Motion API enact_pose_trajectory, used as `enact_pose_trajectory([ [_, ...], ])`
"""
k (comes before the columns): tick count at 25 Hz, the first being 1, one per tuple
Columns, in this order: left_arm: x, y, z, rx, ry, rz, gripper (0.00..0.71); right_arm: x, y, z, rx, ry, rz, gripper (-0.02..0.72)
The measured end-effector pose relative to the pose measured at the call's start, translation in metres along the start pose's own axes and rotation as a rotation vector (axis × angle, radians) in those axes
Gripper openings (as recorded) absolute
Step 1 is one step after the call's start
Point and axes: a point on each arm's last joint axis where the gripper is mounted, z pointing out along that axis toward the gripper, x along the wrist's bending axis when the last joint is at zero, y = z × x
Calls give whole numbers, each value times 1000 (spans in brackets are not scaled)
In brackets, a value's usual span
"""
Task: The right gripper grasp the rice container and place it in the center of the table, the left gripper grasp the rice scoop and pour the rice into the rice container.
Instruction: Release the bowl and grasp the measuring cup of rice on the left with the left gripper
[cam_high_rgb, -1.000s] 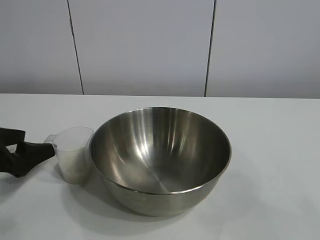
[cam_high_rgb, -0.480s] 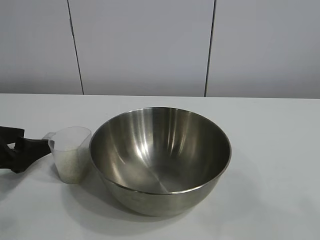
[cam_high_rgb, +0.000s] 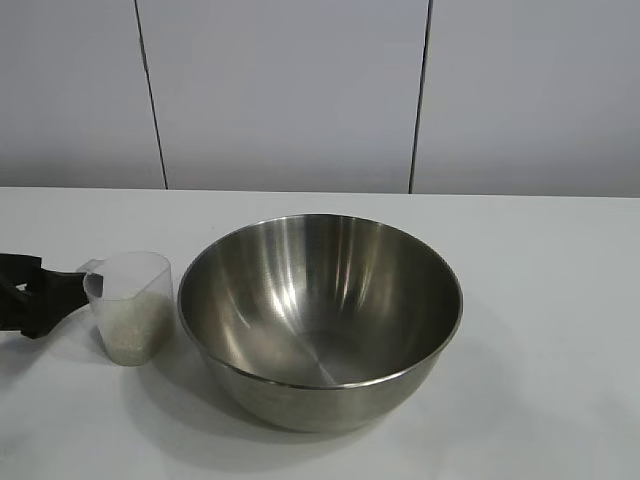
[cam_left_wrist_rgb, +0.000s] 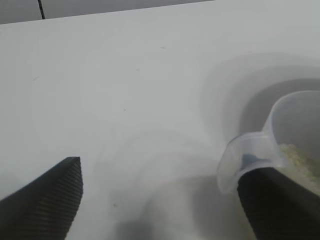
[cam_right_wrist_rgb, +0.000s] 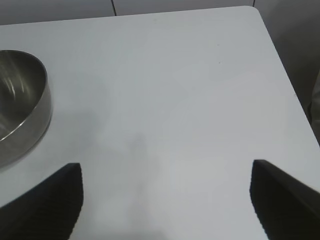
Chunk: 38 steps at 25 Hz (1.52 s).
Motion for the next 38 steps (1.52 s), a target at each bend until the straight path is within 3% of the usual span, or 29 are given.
enact_pose_trajectory([
  [11,3,6,6,-25,-29,35,576,0,0,0,1,0,0,622],
  [20,-8,5,5,-15,-149,91,569,0,0,0,1,0,0,622],
  [30,-9,5,6,-14,-149,81,569,0,0,0,1,0,0,622],
  [38,-24,-11,16,32,-187,62,569,0,0,0,1,0,0,622],
])
